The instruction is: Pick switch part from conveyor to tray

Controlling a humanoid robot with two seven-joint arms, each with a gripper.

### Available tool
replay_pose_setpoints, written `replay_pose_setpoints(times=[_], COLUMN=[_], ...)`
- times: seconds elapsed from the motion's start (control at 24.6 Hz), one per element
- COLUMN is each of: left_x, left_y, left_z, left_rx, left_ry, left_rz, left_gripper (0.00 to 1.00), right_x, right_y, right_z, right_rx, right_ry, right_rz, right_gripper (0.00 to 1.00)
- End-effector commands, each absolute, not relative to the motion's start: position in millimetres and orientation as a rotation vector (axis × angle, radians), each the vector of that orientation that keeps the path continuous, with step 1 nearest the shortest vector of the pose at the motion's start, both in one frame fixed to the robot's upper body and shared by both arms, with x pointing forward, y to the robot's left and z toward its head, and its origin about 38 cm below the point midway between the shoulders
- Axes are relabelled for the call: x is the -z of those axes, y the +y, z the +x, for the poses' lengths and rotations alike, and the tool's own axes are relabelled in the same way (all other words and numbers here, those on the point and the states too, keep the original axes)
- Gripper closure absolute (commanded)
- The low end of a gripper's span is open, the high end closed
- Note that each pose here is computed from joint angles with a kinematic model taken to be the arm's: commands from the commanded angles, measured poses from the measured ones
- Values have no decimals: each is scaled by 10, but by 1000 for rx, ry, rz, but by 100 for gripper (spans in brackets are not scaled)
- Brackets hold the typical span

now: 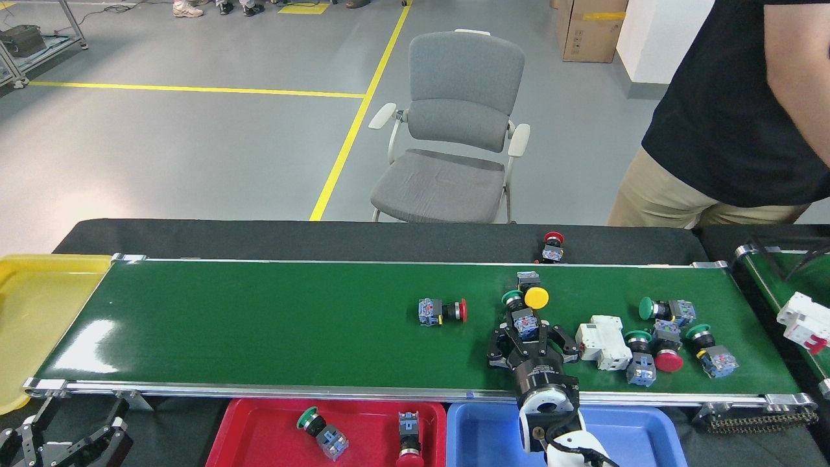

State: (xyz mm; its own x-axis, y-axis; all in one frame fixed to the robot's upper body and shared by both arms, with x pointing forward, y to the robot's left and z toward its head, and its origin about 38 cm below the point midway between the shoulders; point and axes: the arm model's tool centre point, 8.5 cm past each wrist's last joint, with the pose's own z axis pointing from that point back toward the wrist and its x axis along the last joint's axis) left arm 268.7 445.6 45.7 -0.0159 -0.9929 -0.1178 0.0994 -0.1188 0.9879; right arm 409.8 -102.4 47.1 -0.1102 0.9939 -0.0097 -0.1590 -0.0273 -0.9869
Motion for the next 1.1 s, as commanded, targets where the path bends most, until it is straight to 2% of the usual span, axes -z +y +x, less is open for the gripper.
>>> replay_pose_setpoints(times=[0.0, 0.08, 0.16, 0.2, 0.24, 0.41, 0.57, 0.61, 0.73, 0.85, 0.98, 1.06], left_x=[-545, -549, -567, -594, -613, -674, -783, -807, -977, -904, -836, -883], left_y=[4520, 4518, 4532, 4538, 4537, 4432, 4249, 4209, 4073, 3816, 3469, 3233], left_z=[2701, 2706, 2714, 2729, 2737, 2808, 2880, 2897, 3069, 3229, 3337, 3495], left_rx=[1350, 1351, 1355, 1363, 1372, 1427, 1522, 1540, 1587, 1664, 1739, 1779], left_ry=[-1088, -1090, -1091, -1099, -1108, -1191, -1316, -1346, -1428, -1425, -1477, -1521], left_rz=[1244, 1244, 1248, 1250, 1248, 1210, 1154, 1139, 1141, 1075, 1008, 991], left_gripper=[0, 0, 0, 0, 0, 0, 0, 0, 0, 0, 0, 0], right_x=[-706, -812, -868, -858, -834, -749, -774, -805, -726, -643, -421, -361], right_y=[-800, -575, -292, -132, -31, 106, 0, -130, -753, -1307, -1730, -1800], right_z=[3985, 3733, 3498, 3365, 3258, 3029, 3088, 3152, 3214, 3165, 2949, 2938], right_rx=[-1423, -1544, -1675, -1746, -1781, -1864, -1810, -1756, -1486, -1263, -1128, -1070], right_ry=[-1290, -1433, -1575, -1649, -1707, -1811, -1787, -1757, -1540, -1410, -1271, -1221], right_rz=[-1054, -1014, -935, -881, -838, -710, -737, -784, -945, -1104, -1162, -1152], right_gripper=[98, 98, 85, 52, 0, 0, 0, 0, 0, 0, 0, 0])
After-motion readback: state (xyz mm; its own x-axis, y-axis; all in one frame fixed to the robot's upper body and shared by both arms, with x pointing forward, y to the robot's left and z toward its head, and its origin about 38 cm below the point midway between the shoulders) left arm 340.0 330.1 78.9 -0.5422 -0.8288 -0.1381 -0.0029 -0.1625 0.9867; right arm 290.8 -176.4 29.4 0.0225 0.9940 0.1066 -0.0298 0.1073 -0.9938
